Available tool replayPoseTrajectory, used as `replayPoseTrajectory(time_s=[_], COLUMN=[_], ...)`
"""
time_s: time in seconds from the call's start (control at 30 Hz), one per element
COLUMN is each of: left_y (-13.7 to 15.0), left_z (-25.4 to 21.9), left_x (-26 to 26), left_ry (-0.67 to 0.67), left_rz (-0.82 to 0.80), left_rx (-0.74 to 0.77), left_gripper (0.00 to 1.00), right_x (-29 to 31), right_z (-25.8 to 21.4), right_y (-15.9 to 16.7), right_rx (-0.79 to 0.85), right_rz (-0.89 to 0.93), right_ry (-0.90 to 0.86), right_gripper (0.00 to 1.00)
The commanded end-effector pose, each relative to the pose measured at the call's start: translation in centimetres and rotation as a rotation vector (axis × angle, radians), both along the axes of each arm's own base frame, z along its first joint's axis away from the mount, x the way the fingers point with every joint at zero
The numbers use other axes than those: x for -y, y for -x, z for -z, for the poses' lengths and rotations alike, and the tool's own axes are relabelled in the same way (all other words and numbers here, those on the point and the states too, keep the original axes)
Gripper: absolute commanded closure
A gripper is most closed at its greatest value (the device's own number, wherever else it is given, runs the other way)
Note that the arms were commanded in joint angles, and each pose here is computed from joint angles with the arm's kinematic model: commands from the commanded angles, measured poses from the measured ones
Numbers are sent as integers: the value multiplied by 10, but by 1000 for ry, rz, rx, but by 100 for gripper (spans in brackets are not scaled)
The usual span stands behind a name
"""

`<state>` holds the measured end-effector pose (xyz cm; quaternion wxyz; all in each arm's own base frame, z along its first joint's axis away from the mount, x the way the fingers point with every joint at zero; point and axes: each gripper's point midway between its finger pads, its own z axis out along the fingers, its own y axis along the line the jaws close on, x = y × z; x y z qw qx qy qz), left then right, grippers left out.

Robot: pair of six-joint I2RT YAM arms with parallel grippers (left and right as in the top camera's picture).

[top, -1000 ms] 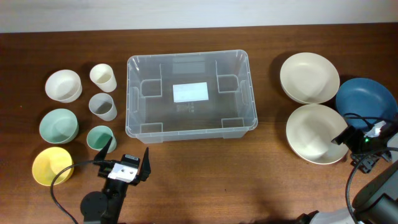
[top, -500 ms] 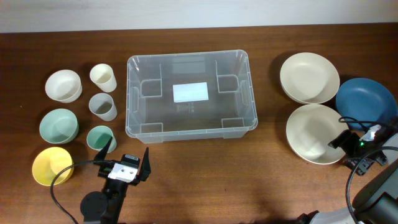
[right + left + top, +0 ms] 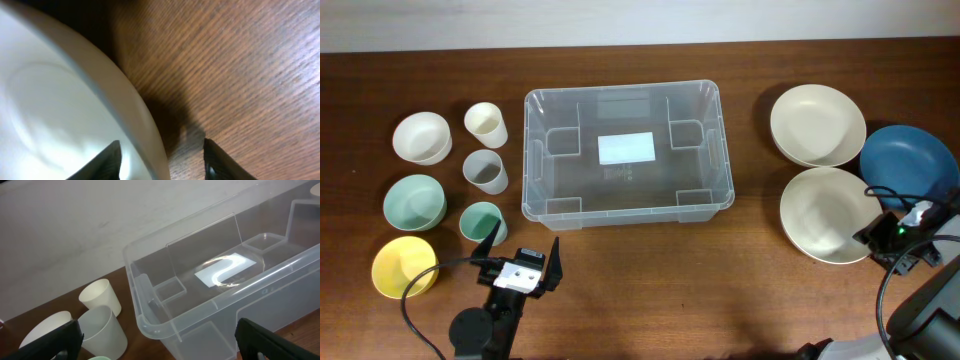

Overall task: Pack container
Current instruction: 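Move the right gripper to the rim of the front cream bowl, then grasp the cream bowl rim with the right gripper and lift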

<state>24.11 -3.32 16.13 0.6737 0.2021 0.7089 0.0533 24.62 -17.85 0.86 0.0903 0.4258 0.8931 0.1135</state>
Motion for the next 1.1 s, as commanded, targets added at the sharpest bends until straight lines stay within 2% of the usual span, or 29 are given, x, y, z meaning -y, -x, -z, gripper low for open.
replayPoseTrajectory(time_s=[0.0,0.17,0.27,0.33,0.73,1.07], left_y=[0,0,0,0,0,0], left_z=[1,1,1,1,1,1], left_x=[0,0,0,0,0,0], left_ry=[-8,-8,-9,-8,-8,-8], left_rz=[1,1,1,1,1,1], left_rx=[3,3,3,3,3,3], left_gripper=[0,1,1,1,1,1], right_x=[-7,-11,-13,-15,-31,-43], right_z=[5,6,6,6,4,-40], right_y=[3,7,10,13,23,9], right_rx=[-10,-30,-44,-55,-91,202], right_rz=[6,28,38,44,49,42], right_ry=[-25,-47,-60,-67,-142,-338], right_gripper=[60,71,88,96,96,96])
